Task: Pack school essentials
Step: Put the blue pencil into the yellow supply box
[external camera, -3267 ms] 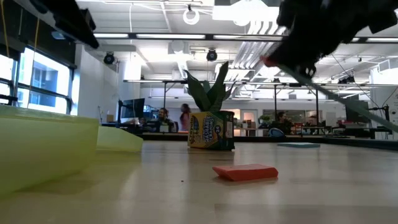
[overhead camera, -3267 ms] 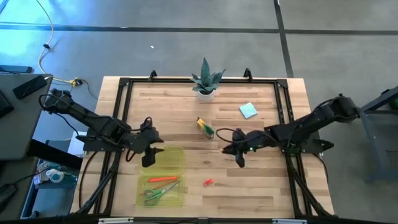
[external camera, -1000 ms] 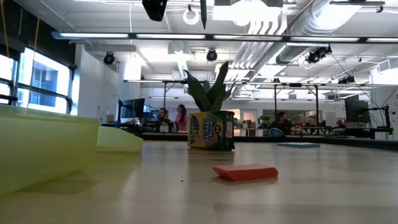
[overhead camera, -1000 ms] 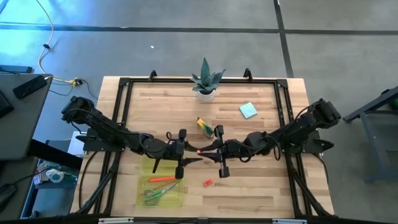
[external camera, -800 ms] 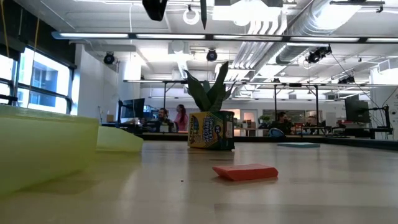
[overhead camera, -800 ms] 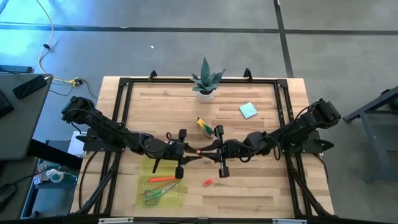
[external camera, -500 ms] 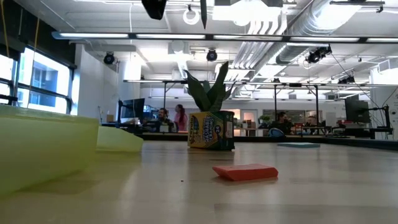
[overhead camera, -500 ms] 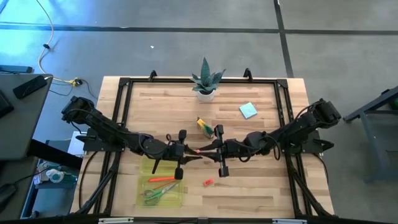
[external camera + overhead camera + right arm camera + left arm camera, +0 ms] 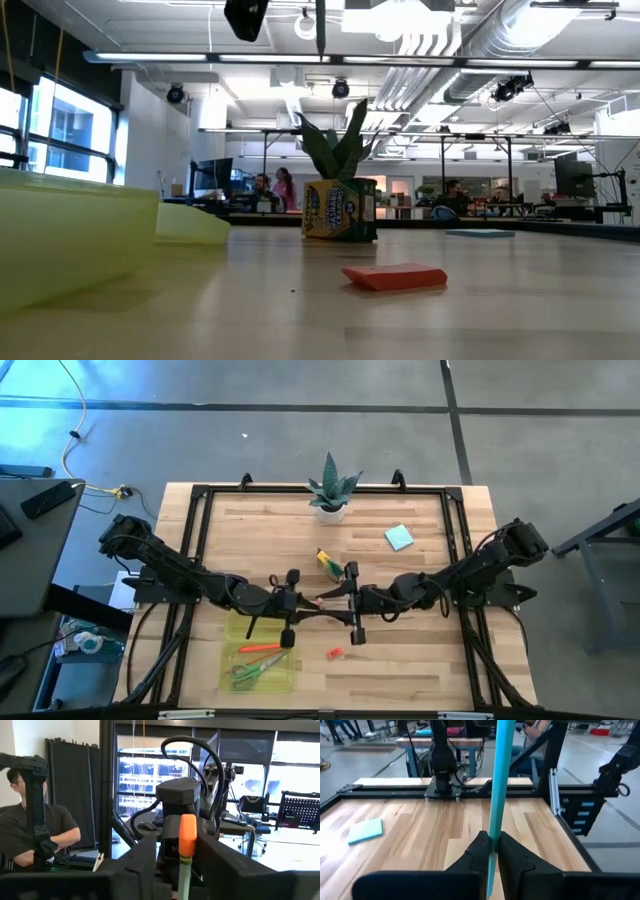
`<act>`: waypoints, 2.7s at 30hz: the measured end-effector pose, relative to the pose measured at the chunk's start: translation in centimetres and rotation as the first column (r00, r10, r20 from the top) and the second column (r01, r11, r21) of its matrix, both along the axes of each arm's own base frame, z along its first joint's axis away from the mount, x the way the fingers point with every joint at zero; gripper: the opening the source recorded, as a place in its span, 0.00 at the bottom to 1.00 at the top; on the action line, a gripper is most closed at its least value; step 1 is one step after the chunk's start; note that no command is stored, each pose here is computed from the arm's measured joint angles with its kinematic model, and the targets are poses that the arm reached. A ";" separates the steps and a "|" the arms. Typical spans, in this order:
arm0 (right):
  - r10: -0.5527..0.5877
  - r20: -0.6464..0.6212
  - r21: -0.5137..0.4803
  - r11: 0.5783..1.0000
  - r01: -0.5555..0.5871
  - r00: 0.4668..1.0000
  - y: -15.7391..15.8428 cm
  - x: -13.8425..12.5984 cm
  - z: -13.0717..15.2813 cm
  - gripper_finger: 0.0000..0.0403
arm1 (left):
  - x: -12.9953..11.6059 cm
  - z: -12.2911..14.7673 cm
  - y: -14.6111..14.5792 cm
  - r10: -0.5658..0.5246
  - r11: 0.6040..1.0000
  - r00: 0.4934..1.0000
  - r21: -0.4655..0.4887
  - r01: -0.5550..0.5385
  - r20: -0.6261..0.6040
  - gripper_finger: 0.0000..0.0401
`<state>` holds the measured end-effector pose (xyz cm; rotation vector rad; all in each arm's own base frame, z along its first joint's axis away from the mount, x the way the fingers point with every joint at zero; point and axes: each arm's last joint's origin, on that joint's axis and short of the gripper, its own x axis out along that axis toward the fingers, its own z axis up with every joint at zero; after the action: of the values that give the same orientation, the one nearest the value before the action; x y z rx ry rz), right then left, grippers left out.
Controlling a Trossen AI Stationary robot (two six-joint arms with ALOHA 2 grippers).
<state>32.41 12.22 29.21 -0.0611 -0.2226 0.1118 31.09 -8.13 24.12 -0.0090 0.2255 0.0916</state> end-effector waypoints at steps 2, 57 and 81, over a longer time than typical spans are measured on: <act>0.001 -0.015 -0.005 1.000 -0.001 1.000 0.0 -0.1 -0.1 0.39 | -0.1 -0.3 0.0 0.003 1.000 1.000 -0.001 -0.003 -0.027 0.03; -0.058 -0.253 -0.026 0.998 0.053 0.966 -0.7 -3.0 1.2 0.51 | -9.4 -2.6 -10.5 -0.127 0.789 0.598 -0.446 -0.423 -0.792 0.04; -0.157 -0.277 -0.038 0.988 0.153 0.948 -1.2 -2.9 0.9 0.51 | -8.7 -6.0 -11.7 -0.140 0.816 0.474 -0.372 -0.443 -0.869 0.11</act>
<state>29.50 11.05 30.08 -0.0782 0.0667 -0.0353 22.41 -19.83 18.12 -0.6095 1.3252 0.2190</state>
